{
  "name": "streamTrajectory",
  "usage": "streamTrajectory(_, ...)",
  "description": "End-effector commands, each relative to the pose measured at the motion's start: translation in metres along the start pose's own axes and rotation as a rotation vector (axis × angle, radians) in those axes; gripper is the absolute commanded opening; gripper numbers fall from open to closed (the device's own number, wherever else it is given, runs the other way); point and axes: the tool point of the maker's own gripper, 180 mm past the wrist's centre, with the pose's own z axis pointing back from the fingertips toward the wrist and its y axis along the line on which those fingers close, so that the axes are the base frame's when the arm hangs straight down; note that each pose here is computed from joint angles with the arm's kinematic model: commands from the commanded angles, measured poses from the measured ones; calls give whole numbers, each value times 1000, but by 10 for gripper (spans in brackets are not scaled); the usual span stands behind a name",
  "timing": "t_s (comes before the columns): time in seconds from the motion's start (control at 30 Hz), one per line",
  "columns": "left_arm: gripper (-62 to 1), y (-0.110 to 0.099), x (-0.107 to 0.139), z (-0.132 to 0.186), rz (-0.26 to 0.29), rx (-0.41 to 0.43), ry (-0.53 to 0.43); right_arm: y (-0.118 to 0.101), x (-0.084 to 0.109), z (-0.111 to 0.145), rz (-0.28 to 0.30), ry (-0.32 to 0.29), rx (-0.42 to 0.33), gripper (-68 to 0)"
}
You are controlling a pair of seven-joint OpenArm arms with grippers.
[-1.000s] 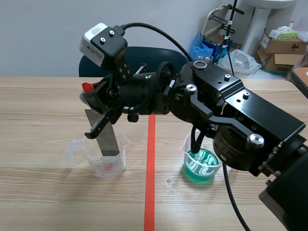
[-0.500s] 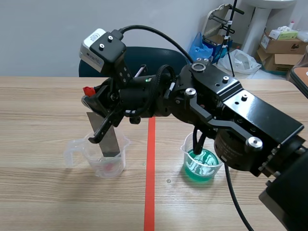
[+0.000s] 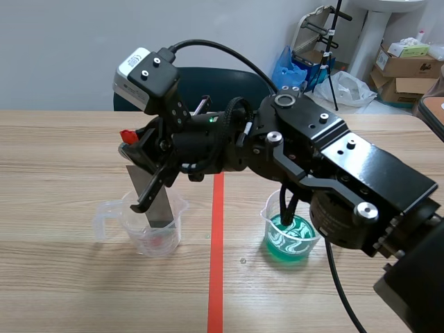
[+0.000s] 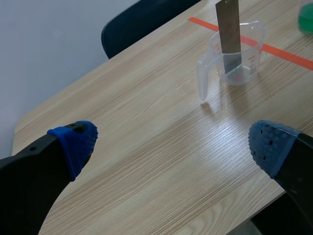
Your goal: Do the redox reaction experiment
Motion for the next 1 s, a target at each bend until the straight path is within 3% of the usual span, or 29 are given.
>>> streamTrajectory(0.0,14,2,5,0,3,12,-25,4,11,-2,17,-33,28,-544)
streamTrajectory(0.23,14,2,5,0,3,12,-24,28,11,1,42,-34,163,-318)
streamTrajectory(0.4,14,2,5,0,3,12,-24,29,15,1,40,-60,163,-190)
streamTrajectory(0.57,14,2,5,0,3,12,-24,29,20,1,35,-84,164,-14)
streamTrajectory(0.97,14,2,5,0,3,12,-24,29,19,1,36,-83,164,4)
